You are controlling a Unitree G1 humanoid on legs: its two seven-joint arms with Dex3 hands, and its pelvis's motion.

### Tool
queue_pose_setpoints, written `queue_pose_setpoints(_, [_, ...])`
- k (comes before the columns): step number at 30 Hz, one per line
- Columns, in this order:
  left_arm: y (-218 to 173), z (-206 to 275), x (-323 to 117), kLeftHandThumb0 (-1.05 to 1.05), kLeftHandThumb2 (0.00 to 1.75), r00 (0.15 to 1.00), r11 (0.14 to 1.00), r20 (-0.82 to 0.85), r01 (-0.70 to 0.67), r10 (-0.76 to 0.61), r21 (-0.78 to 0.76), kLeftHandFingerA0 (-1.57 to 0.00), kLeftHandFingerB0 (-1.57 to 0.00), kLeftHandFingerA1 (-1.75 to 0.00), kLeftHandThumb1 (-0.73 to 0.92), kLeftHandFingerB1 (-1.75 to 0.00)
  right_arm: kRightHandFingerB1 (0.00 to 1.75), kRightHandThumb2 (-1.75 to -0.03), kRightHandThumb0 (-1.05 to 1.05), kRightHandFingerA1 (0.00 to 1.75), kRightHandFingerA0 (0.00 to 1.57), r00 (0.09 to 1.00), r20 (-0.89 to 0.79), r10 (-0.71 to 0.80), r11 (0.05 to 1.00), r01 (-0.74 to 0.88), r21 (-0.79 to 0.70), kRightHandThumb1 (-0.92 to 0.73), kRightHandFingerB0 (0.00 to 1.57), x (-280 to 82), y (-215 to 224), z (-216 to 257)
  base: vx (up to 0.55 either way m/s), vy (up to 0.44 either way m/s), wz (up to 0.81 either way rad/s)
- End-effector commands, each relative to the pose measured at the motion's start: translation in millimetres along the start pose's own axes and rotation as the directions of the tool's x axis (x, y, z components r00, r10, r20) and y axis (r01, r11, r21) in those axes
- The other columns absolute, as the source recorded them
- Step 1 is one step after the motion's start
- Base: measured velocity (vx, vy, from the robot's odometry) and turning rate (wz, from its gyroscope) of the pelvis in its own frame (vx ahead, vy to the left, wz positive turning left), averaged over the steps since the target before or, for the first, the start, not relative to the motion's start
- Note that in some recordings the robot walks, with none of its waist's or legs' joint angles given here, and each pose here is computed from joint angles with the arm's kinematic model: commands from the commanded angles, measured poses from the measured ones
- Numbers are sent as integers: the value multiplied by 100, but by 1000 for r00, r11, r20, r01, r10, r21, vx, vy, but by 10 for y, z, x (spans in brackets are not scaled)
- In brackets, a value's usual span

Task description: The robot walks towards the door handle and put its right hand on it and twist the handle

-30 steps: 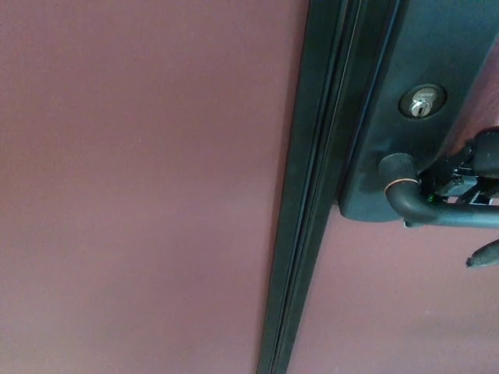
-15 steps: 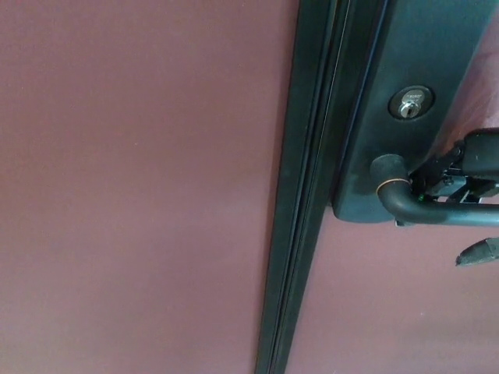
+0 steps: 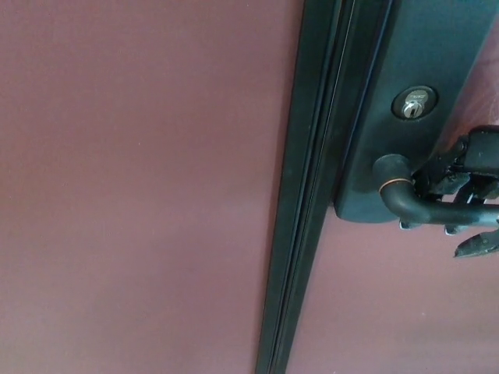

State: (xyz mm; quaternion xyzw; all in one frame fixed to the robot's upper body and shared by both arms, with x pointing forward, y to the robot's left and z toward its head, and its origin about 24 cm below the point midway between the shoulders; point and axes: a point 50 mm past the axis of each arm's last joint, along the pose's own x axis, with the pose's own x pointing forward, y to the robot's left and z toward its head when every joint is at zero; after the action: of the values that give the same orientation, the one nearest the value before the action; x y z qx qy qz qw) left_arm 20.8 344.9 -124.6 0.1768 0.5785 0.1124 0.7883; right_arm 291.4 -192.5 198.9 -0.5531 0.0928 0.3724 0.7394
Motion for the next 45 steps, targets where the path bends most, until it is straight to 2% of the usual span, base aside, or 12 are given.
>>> queue_pose_setpoints(1, [-14,-80,-23,-30,56,1000,1000,-18,6,-5,5,-67,-54,-49,53,-41,50,-55,-21,55,86,994,-3,111,993,-111,36,-50,78,103,177,-48,0,0,0])
queue_pose_setpoints(7, [-14,-82,-22,-30,56,1000,999,-20,13,-14,-31,-68,-54,-49,53,-41,36,-56,-35,41,50,994,-15,109,993,-108,42,-52,41,82,129,-18,0,0,0])
queue_pose_setpoints(10, [-10,-102,-29,-29,56,1000,1000,-25,9,-10,-23,-68,-54,-49,53,-41,49,-88,-27,51,10,995,13,99,993,-99,71,-31,8,44,47,15,0,0,0])
queue_pose_setpoints(13, [-9,-91,-25,-29,56,1000,1000,-23,9,-9,-24,-68,-54,-49,53,-41,49,-88,-27,51,10,995,14,97,993,-98,73,-31,8,40,30,19,0,0,0])
queue_pose_setpoints(14, [15,-63,-18,-29,56,1000,1000,-19,5,-5,-20,-68,-54,-49,53,-41,26,-57,-66,30,11,998,35,47,996,-49,76,-47,15,-21,-68,39,0,0,0])
queue_pose_setpoints(26, [35,-43,-14,-31,56,1000,1000,-19,6,-6,-18,-68,-55,-49,52,-41,13,-80,-68,12,0,994,70,-89,991,81,105,-41,0,-214,-194,71,0,0,0])
queue_pose_setpoints(29, [35,-54,-18,-32,56,1000,1000,-19,2,-2,-12,-68,-55,-49,53,-41,11,-80,-68,11,0,994,58,-96,990,89,106,-41,0,-249,-215,68,0,0,0])
queue_pose_setpoints(30, [29,-95,-29,-32,56,1000,1000,-27,2,-3,-19,-68,-55,-49,53,-41,11,-56,-68,12,0,994,57,-89,991,83,102,-51,0,-241,-204,69,0,0,0])
queue_pose_setpoints(34, [28,-98,-30,-32,56,1000,1000,-28,5,-5,-18,-68,-55,-49,53,-41,6,-73,-71,9,0,995,55,-89,992,83,100,-41,0,-244,-208,66,0,0,0])
queue_pose_setpoints(42, [11,-154,-47,-32,57,999,1000,-40,4,-5,-18,-67,-57,-48,53,-42,8,-57,-67,26,2,997,-19,-73,990,74,118,-52,0,-296,-239,30,0,0,0])
queue_pose_setpoints(44, [9,-157,-47,-32,57,999,1000,-43,4,-5,-19,-67,-57,-48,53,-42,9,-78,-70,30,6,997,-18,-79,986,81,143,-43,0,-334,-284,38,0,0,0])
queue_pose_setpoints(45, [8,-155,-45,-32,56,999,1000,-44,3,-3,-12,-67,-56,-48,53,-42,7,-57,-65,32,13,996,-4,-94,982,94,161,-52,0,-370,-305,58,0,0,0])
